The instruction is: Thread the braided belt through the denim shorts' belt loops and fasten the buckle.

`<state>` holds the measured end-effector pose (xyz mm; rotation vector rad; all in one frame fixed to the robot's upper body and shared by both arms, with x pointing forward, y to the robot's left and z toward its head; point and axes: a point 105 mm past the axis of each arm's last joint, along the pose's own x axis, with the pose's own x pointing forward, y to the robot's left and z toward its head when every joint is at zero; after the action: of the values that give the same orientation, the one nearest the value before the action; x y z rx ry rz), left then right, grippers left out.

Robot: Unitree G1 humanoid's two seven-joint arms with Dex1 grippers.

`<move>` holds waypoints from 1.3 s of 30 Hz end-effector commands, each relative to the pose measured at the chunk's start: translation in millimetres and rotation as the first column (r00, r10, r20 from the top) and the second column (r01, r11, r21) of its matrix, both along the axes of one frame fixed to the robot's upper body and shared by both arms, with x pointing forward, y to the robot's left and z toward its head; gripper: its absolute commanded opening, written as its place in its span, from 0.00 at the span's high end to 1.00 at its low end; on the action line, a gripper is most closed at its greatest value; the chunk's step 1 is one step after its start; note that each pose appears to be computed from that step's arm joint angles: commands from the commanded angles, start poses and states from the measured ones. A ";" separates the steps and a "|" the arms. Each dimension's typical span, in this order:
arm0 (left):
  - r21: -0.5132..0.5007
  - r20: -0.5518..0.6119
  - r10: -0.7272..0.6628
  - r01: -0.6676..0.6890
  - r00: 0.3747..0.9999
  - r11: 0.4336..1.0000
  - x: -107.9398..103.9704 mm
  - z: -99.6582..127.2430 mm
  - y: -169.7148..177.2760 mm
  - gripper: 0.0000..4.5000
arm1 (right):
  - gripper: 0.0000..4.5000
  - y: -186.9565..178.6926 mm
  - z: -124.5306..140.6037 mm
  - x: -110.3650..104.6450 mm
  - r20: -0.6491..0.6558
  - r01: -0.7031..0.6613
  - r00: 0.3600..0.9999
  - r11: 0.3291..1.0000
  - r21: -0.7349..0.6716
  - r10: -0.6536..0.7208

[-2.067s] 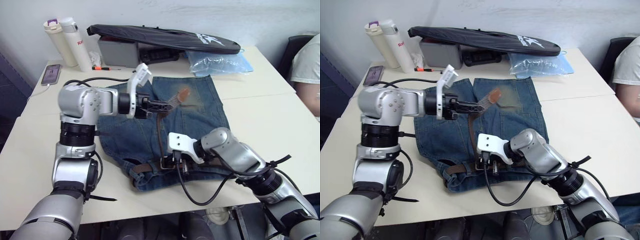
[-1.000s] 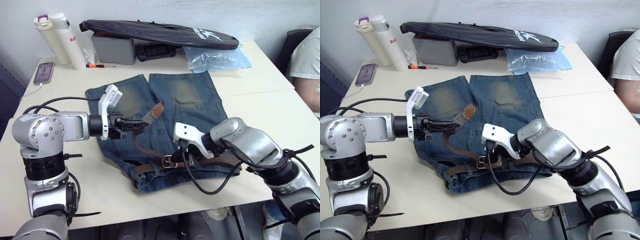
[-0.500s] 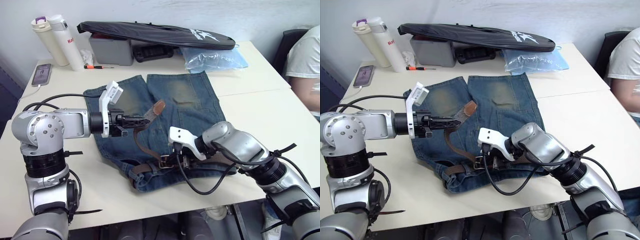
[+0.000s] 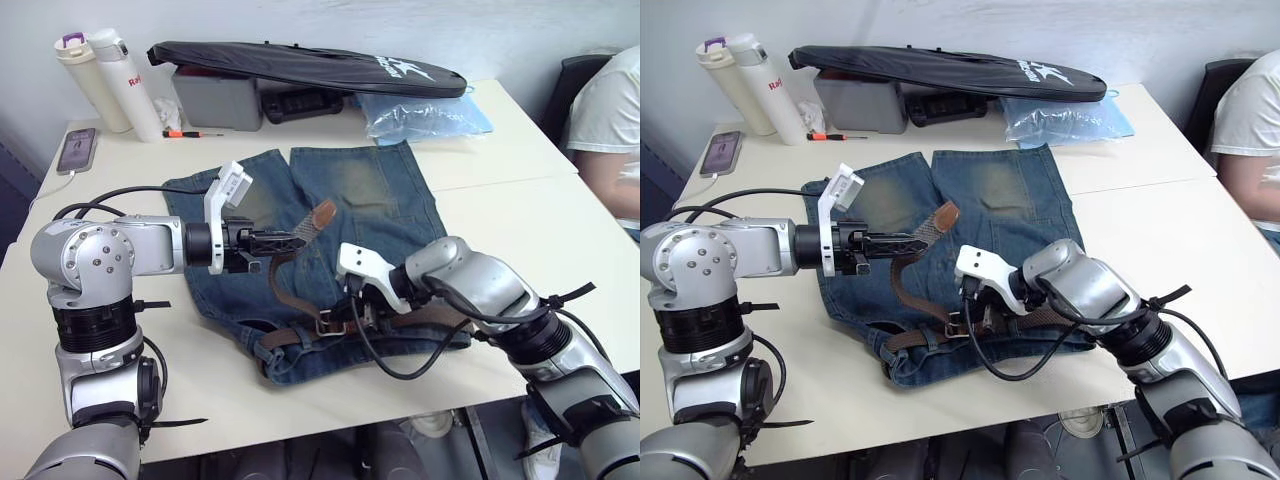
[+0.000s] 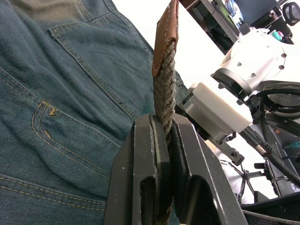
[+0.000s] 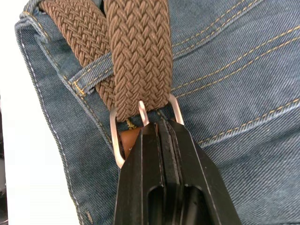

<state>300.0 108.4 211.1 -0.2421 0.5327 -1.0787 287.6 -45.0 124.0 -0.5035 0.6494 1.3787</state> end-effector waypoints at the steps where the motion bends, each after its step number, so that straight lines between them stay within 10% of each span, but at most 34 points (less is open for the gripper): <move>1: -0.014 0.037 -0.007 0.007 0.999 1.000 -1.4 7.4 0.3 1.00 | 0.99 6.3 8.4 -2.4 0.028 -0.033 0.999 0.999 0.023 0.032; 39: -0.018 0.035 -0.013 0.014 0.999 1.000 -1.6 5.8 -1.1 1.00 | 0.99 2.4 -0.2 -9.3 -0.025 -0.027 0.999 1.000 -0.001 0.027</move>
<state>300.4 108.3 211.5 -0.2398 0.5254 -1.0798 278.3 -41.7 114.6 -0.5010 0.6846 1.4122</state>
